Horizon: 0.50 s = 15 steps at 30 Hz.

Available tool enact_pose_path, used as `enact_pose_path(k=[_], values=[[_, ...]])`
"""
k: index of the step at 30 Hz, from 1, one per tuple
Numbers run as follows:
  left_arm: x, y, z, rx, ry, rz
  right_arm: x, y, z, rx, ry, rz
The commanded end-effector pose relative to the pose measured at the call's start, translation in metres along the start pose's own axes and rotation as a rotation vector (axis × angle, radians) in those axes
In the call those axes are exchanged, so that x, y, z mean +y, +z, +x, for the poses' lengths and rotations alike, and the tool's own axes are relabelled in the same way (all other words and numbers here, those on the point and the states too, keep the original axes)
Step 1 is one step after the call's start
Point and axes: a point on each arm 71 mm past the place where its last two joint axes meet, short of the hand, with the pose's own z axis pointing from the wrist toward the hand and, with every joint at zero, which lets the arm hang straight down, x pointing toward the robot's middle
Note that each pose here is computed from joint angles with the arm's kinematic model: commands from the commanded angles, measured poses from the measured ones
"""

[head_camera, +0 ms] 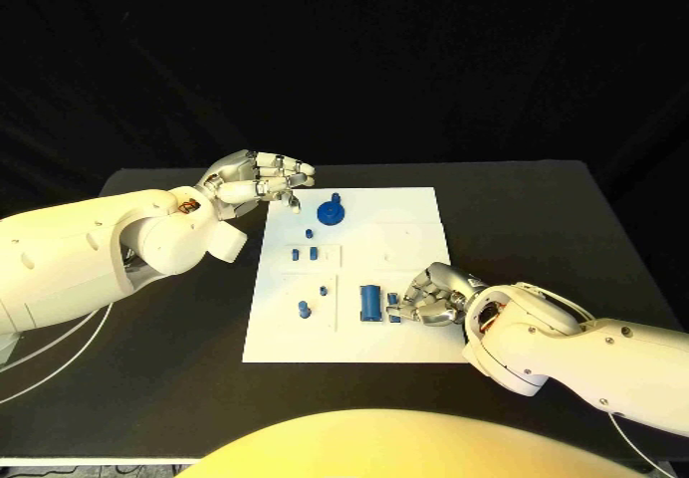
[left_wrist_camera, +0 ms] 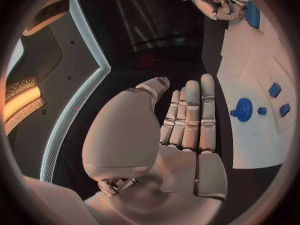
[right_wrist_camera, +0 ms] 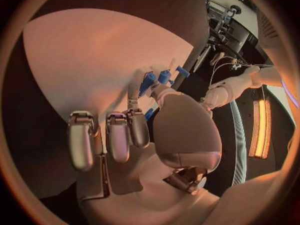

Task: Assemble the parts on the task board

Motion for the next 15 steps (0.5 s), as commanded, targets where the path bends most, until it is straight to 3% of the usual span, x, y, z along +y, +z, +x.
enact_pose_path(k=[1,15], values=[[-0.0006,0.0007,0.0020,0.012,-0.009,0.005,-0.002,0.002,0.001,0.020,-0.023,-0.008],[-0.0004,0.0013,0.0022,0.012,-0.009,0.005,-0.009,0.012,-0.004,-0.018,-0.053,-0.010]])
